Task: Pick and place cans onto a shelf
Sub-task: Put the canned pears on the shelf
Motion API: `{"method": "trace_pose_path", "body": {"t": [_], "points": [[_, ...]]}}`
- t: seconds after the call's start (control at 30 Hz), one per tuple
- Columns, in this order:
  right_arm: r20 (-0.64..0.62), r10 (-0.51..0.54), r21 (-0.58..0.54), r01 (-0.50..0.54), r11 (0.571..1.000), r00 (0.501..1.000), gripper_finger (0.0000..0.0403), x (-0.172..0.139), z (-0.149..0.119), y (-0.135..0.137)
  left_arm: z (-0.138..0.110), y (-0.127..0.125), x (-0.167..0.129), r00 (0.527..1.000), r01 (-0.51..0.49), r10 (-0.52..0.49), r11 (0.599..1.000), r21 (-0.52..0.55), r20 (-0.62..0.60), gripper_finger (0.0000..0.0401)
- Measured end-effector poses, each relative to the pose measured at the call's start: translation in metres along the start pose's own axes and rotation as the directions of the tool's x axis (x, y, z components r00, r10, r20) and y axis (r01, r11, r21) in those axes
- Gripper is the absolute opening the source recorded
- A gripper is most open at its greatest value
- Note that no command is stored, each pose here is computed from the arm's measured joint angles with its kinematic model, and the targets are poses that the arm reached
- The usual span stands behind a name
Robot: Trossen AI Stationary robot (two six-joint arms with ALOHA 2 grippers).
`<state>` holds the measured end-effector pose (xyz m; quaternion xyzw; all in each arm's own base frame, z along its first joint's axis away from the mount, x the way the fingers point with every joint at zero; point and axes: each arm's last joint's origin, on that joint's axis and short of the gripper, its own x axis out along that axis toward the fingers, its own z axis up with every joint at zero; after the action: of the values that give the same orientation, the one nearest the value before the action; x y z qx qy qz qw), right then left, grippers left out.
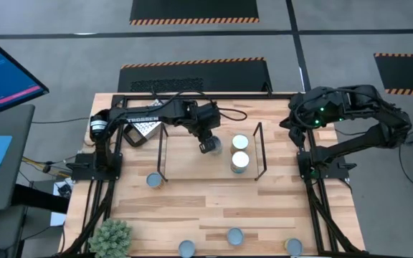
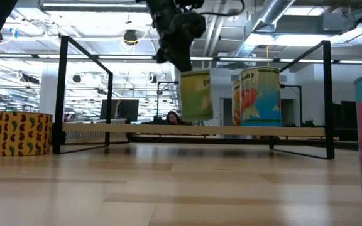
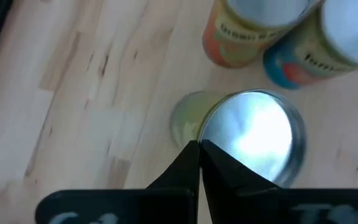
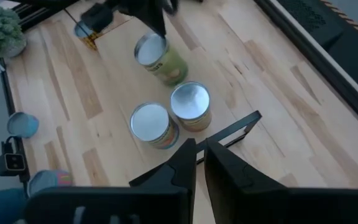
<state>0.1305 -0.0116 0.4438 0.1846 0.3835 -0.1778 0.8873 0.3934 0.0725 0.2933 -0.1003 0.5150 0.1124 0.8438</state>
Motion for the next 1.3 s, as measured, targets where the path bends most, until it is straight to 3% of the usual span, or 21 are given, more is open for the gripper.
{"method": "trace_pose_path", "body": {"t": [1.1,1.3], "points": [[-0.014,-0.007,-0.003,0.007,1.000,1.000,0.0059,0.0003,-0.0011,-0.0005,0.0060,-0.0003,0.0086,0.999,0.021,-0.022,1.000,0.017,0.043,0.0000],[-0.014,-0.007,-0.003,0.007,1.000,1.000,0.0059,0.0003,-0.0011,-0.0005,0.0060,-0.0002,0.0084,0.999,0.020,-0.021,0.999,0.024,0.043,0.0030]]}}
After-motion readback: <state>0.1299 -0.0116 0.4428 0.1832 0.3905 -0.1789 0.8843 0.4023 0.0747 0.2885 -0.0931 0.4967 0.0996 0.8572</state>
